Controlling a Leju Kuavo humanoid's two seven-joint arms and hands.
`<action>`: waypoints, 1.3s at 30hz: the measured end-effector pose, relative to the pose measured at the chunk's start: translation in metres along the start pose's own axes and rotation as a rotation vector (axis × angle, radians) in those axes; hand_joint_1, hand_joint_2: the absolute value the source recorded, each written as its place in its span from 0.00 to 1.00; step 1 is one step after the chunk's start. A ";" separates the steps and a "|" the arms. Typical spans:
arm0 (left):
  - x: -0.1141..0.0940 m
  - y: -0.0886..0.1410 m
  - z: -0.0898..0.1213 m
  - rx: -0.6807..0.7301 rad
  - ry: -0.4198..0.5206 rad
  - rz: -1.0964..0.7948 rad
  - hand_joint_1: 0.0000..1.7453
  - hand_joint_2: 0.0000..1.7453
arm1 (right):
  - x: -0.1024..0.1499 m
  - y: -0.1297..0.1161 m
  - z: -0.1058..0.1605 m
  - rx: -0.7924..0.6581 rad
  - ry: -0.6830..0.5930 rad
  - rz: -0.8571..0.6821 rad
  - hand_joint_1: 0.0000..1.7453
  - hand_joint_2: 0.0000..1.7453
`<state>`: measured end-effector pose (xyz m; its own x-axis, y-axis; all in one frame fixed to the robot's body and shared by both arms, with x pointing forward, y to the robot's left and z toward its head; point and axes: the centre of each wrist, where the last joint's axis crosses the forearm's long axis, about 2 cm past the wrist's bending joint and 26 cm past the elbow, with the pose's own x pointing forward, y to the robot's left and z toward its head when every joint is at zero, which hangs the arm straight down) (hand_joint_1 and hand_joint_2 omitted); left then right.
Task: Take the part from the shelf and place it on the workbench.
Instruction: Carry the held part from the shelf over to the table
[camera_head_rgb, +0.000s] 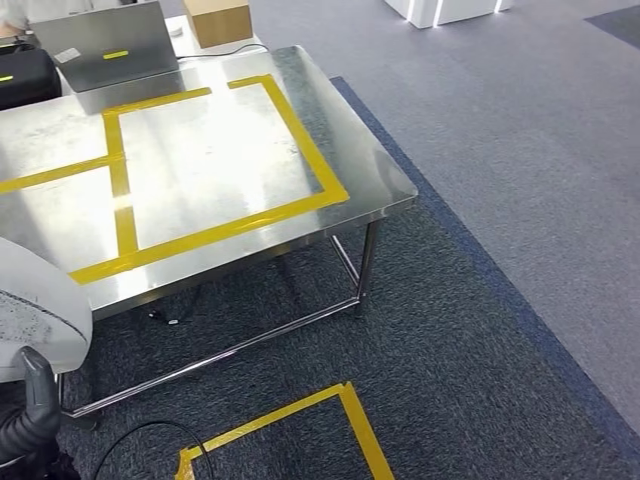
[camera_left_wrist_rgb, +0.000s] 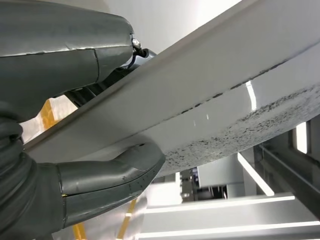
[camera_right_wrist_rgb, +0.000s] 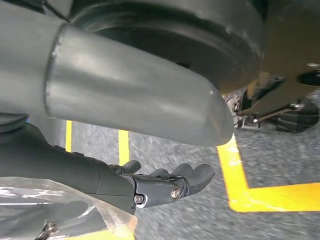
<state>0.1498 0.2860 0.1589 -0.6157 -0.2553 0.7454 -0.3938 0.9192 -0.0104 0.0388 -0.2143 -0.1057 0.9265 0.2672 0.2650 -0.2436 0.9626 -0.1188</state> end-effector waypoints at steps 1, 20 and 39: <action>0.000 0.000 0.000 0.002 -0.004 -0.003 1.00 1.00 | 0.000 0.000 0.000 0.001 0.000 0.001 0.00 0.00; 0.003 0.001 -0.001 0.033 -0.052 -0.059 1.00 1.00 | 0.002 -0.001 0.000 0.002 -0.005 0.006 0.00 0.00; 0.009 0.000 0.000 0.126 -0.078 -0.091 1.00 1.00 | -0.004 -0.005 -0.001 -0.017 -0.009 -0.169 0.00 0.00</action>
<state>0.1439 0.2836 0.1654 -0.6227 -0.3629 0.6932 -0.5296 0.8476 -0.0320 0.0368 -0.2201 -0.1069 0.9513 0.1024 0.2906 -0.0800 0.9929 -0.0881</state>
